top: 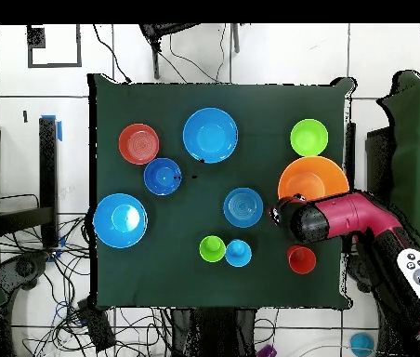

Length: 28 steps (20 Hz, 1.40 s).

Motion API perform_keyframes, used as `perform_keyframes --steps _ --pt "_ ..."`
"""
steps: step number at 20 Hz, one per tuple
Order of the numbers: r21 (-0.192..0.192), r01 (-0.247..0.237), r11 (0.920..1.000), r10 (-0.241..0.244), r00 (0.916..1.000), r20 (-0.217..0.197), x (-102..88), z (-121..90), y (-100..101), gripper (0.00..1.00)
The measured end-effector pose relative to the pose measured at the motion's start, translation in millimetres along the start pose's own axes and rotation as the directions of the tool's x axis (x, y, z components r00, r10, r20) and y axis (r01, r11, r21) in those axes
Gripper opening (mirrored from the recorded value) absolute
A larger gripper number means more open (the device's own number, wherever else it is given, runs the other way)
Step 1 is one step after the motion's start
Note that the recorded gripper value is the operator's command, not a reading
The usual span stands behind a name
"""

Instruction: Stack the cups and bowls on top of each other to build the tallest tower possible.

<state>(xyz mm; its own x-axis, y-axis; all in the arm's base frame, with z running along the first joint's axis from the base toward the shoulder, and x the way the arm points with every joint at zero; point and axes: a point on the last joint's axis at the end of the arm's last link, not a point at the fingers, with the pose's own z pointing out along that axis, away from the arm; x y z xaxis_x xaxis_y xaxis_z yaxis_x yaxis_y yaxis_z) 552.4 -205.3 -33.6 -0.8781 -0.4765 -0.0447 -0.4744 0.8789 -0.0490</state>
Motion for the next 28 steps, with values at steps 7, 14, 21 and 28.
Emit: perform_keyframes --steps 7,14,21,28 --pt "0.020 0.006 0.9998 -0.006 1.0000 0.000 -7.8 -26 -1 0.00" --pt "0.023 0.018 0.9996 -0.018 0.9998 -0.007 -22.4 -80 20 0.00" --pt "0.007 0.073 0.9973 -0.073 0.9972 -0.016 -60.0 -140 85 0.00" --pt "0.008 0.110 0.9939 -0.110 0.9939 -0.006 -99.8 -187 144 0.00"
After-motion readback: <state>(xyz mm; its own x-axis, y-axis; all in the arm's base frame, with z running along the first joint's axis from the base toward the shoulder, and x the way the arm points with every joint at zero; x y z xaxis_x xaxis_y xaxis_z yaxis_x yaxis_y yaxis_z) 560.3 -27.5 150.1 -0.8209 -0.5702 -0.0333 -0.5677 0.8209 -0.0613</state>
